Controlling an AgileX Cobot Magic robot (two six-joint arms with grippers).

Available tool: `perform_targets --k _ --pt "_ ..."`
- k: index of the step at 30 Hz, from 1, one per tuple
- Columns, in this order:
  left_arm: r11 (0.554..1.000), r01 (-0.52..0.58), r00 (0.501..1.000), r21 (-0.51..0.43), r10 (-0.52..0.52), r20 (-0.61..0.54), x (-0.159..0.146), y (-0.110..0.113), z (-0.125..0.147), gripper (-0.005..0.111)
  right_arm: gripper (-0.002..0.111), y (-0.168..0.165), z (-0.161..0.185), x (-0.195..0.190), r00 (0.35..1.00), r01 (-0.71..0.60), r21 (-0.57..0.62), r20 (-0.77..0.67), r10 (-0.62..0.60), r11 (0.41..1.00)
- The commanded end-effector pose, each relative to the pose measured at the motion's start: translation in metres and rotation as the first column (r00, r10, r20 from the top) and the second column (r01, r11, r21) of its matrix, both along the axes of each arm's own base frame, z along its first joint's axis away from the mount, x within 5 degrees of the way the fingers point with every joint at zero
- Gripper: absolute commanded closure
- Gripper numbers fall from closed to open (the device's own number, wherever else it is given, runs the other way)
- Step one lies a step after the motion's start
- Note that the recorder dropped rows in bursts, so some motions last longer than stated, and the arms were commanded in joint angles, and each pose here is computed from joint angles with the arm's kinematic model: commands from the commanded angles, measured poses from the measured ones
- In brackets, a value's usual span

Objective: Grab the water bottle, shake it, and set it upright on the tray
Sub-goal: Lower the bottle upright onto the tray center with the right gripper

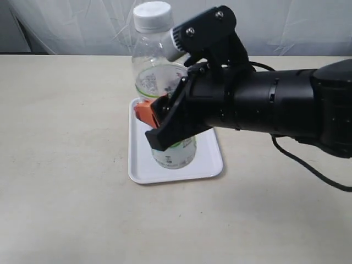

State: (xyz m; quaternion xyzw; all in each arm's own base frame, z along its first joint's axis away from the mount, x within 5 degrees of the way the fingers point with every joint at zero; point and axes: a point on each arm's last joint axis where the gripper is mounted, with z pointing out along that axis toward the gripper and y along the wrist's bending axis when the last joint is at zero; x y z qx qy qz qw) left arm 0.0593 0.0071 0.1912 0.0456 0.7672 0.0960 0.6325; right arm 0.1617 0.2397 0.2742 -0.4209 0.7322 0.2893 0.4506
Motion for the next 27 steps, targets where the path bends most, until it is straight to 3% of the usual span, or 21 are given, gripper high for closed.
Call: perform_targets --k 1,7,10,14,27 --pt "1.000 0.001 1.000 -0.002 -0.001 0.015 0.000 0.000 0.001 0.107 0.109 -0.007 -0.010 -0.001 0.998 0.050 -0.041 -0.022 -0.051 0.998" --pt "1.000 0.001 1.000 -0.002 -0.001 0.015 0.000 0.000 0.001 0.107 0.109 -0.016 -0.008 0.004 0.964 0.264 0.036 -0.031 -0.263 0.964" --pt "1.000 0.001 1.000 -0.002 -0.001 0.015 0.000 0.000 0.001 0.107 0.109 -0.013 -0.009 0.005 0.967 0.256 0.109 -0.031 -0.254 0.960" --pt "1.000 0.001 1.000 -0.002 -0.001 0.015 0.000 0.000 0.001 0.107 0.109 -0.001 -0.016 0.009 0.986 0.142 0.143 0.070 -0.154 0.979" --pt "1.000 0.001 1.000 -0.002 -0.001 0.015 0.000 0.000 0.001 0.107 0.109 0.002 -0.081 0.078 0.937 0.272 0.266 0.147 -0.318 0.925"
